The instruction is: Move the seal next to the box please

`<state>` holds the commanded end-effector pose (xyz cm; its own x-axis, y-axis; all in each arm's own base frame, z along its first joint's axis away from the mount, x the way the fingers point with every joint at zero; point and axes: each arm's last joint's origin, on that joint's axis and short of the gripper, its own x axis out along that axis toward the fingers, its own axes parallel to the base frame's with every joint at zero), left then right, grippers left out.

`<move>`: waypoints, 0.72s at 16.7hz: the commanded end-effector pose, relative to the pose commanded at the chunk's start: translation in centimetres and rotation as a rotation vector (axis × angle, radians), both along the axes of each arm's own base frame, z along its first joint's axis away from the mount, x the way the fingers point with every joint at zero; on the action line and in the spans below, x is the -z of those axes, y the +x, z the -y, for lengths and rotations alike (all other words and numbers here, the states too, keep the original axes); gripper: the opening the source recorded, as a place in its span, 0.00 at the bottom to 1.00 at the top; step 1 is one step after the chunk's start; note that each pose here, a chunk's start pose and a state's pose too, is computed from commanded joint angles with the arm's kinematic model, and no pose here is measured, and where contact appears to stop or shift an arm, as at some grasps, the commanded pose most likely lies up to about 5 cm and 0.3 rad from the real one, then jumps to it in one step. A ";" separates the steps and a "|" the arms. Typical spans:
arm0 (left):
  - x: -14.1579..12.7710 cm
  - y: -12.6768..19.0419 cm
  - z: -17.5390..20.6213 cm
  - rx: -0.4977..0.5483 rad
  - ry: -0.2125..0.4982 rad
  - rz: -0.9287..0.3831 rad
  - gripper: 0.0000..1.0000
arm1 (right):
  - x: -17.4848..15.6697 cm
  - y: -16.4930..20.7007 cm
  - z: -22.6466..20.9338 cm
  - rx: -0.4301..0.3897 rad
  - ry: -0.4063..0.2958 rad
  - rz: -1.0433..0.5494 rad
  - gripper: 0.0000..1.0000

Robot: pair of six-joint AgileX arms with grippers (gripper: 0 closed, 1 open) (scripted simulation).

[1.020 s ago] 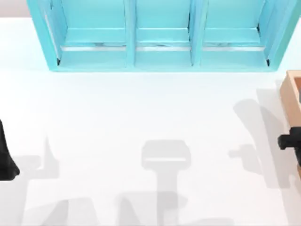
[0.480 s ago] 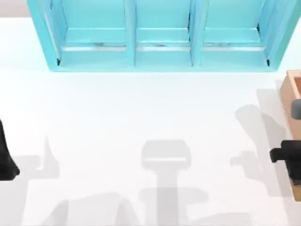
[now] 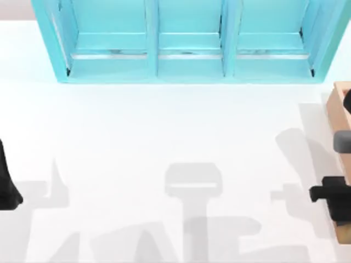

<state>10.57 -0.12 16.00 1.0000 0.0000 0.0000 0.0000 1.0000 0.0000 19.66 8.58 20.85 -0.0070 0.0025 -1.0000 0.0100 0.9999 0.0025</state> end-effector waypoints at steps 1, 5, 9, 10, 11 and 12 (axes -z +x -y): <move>0.0 0.0 0.0 0.000 0.000 0.000 1.00 | 0.0 0.0 0.0 0.000 0.000 0.000 0.00; 0.0 0.0 0.0 0.000 0.000 0.000 1.00 | 0.0 0.0 0.0 0.000 0.000 0.000 0.30; 0.0 0.0 0.0 0.000 0.000 0.000 1.00 | 0.0 0.0 0.0 0.000 0.000 0.000 0.60; 0.0 0.0 0.0 0.000 0.000 0.000 1.00 | 0.0 0.0 0.0 0.000 0.000 0.000 0.68; 0.0 0.0 0.0 0.000 0.000 0.000 1.00 | 0.0 0.0 0.0 0.000 0.000 0.000 0.75; 0.0 0.0 0.0 0.000 0.000 0.000 1.00 | 0.0 0.0 0.0 0.000 0.000 0.000 0.83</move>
<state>10.57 -0.12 16.00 1.0000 0.0000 0.0000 0.0000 1.0000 0.0000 19.66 8.58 20.85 -0.0070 0.0025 -1.0000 0.0100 0.9999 0.0025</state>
